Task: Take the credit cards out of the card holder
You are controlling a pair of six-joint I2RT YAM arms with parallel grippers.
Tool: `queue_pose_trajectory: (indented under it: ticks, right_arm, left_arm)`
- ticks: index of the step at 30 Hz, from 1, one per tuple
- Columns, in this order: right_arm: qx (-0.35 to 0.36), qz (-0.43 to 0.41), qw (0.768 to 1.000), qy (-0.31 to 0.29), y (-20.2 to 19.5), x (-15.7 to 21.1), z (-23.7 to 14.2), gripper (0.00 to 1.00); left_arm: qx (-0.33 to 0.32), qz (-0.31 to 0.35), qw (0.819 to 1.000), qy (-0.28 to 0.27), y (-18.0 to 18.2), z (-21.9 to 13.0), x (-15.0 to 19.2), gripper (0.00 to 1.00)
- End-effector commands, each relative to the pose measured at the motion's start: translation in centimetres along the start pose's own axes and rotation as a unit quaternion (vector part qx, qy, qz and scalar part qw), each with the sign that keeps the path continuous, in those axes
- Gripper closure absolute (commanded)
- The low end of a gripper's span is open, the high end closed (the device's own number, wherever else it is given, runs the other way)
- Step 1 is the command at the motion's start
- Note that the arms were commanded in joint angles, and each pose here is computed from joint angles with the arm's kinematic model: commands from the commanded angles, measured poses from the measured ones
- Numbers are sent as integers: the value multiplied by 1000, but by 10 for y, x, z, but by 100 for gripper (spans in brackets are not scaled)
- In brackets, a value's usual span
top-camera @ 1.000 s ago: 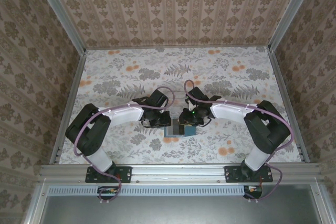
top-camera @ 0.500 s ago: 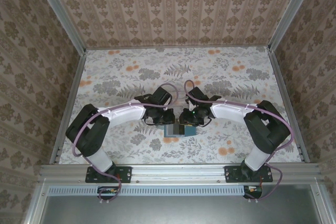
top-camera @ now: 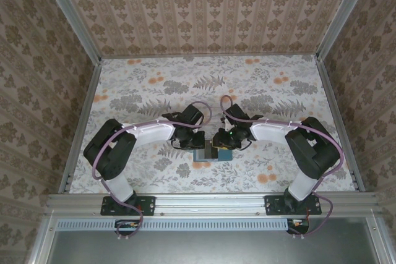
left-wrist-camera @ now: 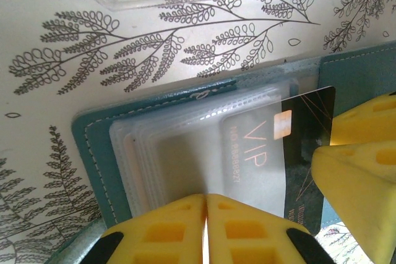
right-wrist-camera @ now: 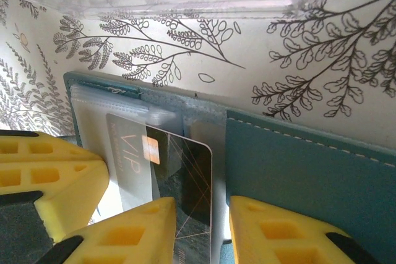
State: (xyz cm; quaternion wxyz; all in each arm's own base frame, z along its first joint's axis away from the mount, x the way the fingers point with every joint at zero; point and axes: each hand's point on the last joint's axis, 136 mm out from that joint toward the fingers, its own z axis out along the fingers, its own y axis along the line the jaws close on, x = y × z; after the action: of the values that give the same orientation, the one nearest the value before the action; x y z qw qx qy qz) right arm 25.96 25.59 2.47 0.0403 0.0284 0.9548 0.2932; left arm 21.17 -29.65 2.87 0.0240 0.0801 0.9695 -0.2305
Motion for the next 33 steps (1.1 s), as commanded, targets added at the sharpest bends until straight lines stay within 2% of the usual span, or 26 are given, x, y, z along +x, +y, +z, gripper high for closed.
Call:
queue_pose_trajectory:
  ticks: [1, 9, 15, 21, 27, 33]
  right_arm:
    - [-36, 4, 999, 10, 6, 2, 5, 70]
    - [-75, 2, 997, -2, 17, 0, -4, 74]
    - [-76, 0, 997, -9, 17, -1, -10, 83]
    - [-39, -7, 999, -16, 4, -1, -16, 88]
    - [18, -17, 999, -21, -15, 0, -29, 89]
    - [40, -17, 999, -27, -24, -2, -38, 89]
  left_arm:
    - [-48, -6, 998, 37, 27, 10, 21, 89]
    - [-50, -8, 998, 37, 28, 11, 21, 89]
    - [-50, -8, 998, 36, 28, 10, 20, 89]
    - [-48, -7, 998, 31, 28, 7, 20, 89]
    - [-42, -6, 999, 24, 24, 1, 18, 89]
    - [-39, -5, 999, 21, 23, 0, 17, 89]
